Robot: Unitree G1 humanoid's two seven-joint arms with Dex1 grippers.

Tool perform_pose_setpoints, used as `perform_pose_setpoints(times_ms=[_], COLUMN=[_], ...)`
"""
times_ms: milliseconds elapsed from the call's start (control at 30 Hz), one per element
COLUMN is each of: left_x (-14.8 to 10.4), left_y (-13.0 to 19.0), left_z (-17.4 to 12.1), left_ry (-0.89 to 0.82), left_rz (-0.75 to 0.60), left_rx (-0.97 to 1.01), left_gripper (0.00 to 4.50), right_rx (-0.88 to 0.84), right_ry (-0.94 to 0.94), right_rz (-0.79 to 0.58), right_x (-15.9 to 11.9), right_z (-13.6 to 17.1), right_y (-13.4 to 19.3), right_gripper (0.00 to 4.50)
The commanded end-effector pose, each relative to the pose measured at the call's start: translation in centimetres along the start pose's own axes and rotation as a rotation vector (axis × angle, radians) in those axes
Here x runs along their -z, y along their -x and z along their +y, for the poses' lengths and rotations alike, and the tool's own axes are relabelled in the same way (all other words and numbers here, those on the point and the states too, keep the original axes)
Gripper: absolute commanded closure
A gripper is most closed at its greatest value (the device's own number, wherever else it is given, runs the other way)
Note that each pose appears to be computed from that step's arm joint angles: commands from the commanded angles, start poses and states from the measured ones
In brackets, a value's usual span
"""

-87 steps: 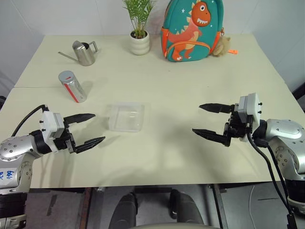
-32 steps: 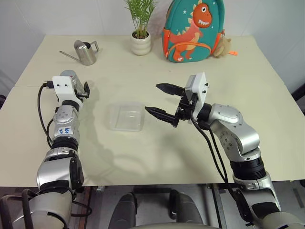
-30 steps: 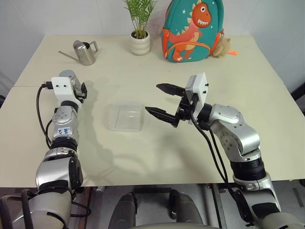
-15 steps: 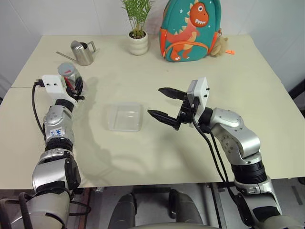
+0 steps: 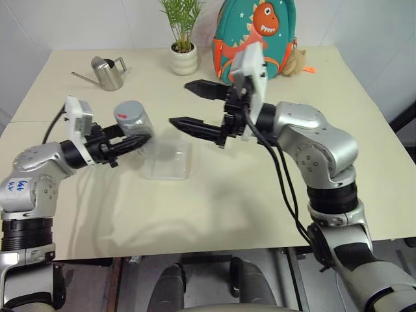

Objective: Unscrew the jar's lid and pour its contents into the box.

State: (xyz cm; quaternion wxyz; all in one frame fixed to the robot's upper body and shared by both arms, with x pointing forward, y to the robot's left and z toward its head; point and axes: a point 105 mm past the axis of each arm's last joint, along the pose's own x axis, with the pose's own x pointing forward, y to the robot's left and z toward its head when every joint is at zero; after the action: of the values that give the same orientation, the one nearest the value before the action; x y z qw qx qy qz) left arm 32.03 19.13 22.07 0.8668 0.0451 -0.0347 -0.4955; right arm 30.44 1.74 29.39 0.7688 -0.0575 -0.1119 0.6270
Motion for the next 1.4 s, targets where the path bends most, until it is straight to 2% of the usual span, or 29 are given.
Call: perform_pose_setpoints(times_ms=[33,333,933,1033,1167,1333,1400], left_x=[-0.7,-0.2,-0.2,-0.2,-0.3,-0.3,-0.4], left_y=[-1.1,-2.7,-3.7,-3.7,-3.7,-3.8,-4.1], left_z=[-1.7,-3.5,-4.0,-4.0,-4.0,-4.8,-5.4], left_ry=[-0.039,-0.005,-0.020,-0.021,-0.025,-0.010,-0.007], left_rz=[-0.024,-0.031,-0.029,-0.028,-0.034,-0.036,-0.037], left_rx=[0.082,0.188,0.235,0.234,0.234,0.316,0.392], left_gripper=[2.62,2.62,2.62,2.62,2.62,2.62,2.62], right_rx=[-0.030,-0.086,-0.111,-0.111,-0.103,-0.176,-0.315], right_ry=[0.015,-0.009,-0.038,-0.043,-0.049,-0.061,-0.041], right_rz=[0.004,0.045,0.096,0.089,0.088,0.086,0.091], right_x=[-0.5,0.5,1.8,1.8,2.0,2.2,2.1], right_z=[0.4,1.5,1.6,1.7,1.6,2.3,3.5], right_y=[-1.4,-2.8,-2.3,-2.2,-2.1,-1.6,-0.9], right_gripper=[0.00,0.00,0.00,0.62,1.94,1.95,1.95])
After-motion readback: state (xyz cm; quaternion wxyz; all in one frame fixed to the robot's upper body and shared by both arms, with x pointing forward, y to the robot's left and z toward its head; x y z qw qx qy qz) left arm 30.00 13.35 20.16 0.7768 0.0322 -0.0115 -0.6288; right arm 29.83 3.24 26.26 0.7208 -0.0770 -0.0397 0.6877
